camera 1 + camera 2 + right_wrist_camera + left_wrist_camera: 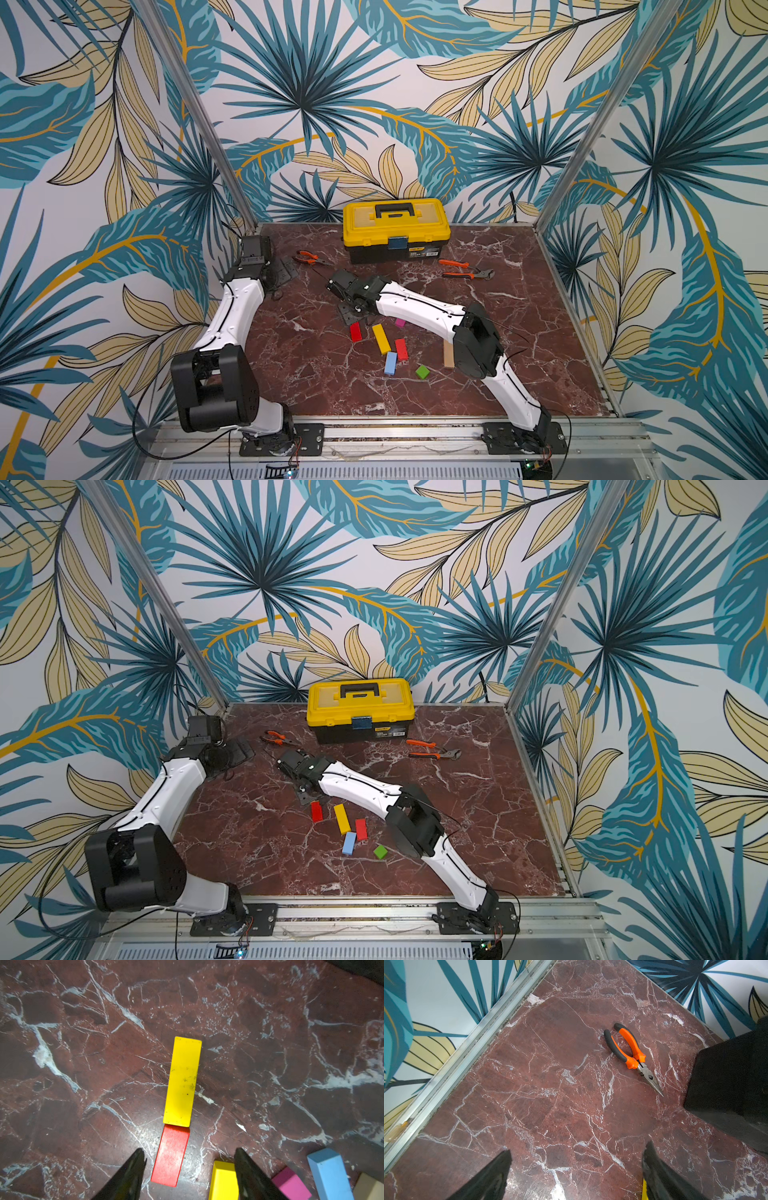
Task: Assemble the letter v with building blocks
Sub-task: Assemble the building block at the center of the board, then adjust the building block at the center of the board.
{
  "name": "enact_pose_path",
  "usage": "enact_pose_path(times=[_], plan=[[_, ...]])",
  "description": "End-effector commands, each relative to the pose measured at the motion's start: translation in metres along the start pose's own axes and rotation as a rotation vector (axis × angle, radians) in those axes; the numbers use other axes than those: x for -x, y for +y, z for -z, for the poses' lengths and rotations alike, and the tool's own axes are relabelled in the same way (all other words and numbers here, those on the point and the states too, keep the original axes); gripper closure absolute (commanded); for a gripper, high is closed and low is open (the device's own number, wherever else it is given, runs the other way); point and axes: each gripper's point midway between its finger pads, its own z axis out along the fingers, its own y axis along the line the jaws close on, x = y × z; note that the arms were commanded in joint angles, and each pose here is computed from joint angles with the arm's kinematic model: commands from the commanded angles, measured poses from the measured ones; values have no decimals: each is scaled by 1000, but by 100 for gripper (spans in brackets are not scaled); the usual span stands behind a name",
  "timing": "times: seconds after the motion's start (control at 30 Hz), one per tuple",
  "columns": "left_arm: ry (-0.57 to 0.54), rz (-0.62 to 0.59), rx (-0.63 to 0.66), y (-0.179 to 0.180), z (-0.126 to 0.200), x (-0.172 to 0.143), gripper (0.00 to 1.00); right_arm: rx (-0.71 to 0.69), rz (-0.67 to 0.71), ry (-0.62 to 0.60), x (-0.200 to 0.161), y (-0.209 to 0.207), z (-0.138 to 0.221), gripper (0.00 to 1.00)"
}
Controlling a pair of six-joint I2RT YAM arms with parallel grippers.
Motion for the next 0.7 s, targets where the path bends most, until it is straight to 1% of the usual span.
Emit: enact_pose_path(times=[0.0, 0.1, 0.23, 0.67], plan=[[-13, 1, 4, 5, -2, 4, 1, -64, 10, 47, -20, -16, 0, 30], [-12, 1, 4, 5, -3, 4, 1, -102, 1, 90, -39, -28, -2, 30], [-12, 3, 5, 5, -3, 4, 1, -117, -5, 129, -58, -35, -5, 31], [-5, 4, -24, 0, -1, 3, 1, -152, -30, 208, -92, -52, -11, 32]])
